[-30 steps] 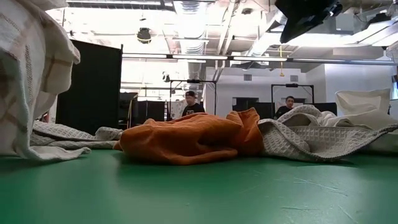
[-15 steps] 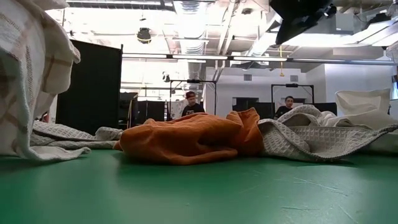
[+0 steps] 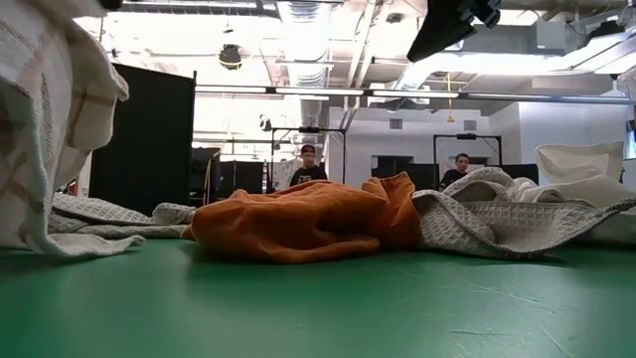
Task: Sort towels by color in basket
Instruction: Put the white squared towel into the left transparent bin
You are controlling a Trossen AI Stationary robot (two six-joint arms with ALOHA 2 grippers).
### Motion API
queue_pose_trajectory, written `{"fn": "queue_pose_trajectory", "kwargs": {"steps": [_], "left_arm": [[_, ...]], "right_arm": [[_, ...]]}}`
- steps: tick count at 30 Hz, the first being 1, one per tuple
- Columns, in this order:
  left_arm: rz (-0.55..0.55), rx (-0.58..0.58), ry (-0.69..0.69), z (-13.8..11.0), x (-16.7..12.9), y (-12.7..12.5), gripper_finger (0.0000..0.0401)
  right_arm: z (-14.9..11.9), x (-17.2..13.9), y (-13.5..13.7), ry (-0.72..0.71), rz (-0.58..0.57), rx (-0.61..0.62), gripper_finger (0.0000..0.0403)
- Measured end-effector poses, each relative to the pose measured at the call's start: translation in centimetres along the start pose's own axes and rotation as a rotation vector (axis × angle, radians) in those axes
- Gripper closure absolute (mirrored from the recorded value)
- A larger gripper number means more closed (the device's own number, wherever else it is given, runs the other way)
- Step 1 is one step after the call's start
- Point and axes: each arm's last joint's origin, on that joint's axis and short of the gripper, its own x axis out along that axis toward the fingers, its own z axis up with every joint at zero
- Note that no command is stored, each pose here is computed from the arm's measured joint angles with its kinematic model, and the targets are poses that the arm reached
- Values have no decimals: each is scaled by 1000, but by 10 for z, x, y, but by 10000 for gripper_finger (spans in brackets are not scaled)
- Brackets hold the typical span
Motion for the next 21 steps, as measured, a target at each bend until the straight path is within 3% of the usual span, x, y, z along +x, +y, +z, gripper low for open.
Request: {"fn": "queue_pose_trajectory", "kwargs": {"steps": [7,12,17,21], "left_arm": [[-241,-51,201,16,43,14,193],[-392,-60,278,19,56,13,193],[-414,-33,282,16,52,5,199],[-385,26,278,13,51,1,243]], "right_arm": [[0,0,0,1,0,-6,330],[-2,-3,1,5,6,-28,330],[-6,-7,3,10,15,-58,330],[-5,-7,3,10,12,-54,330]]}}
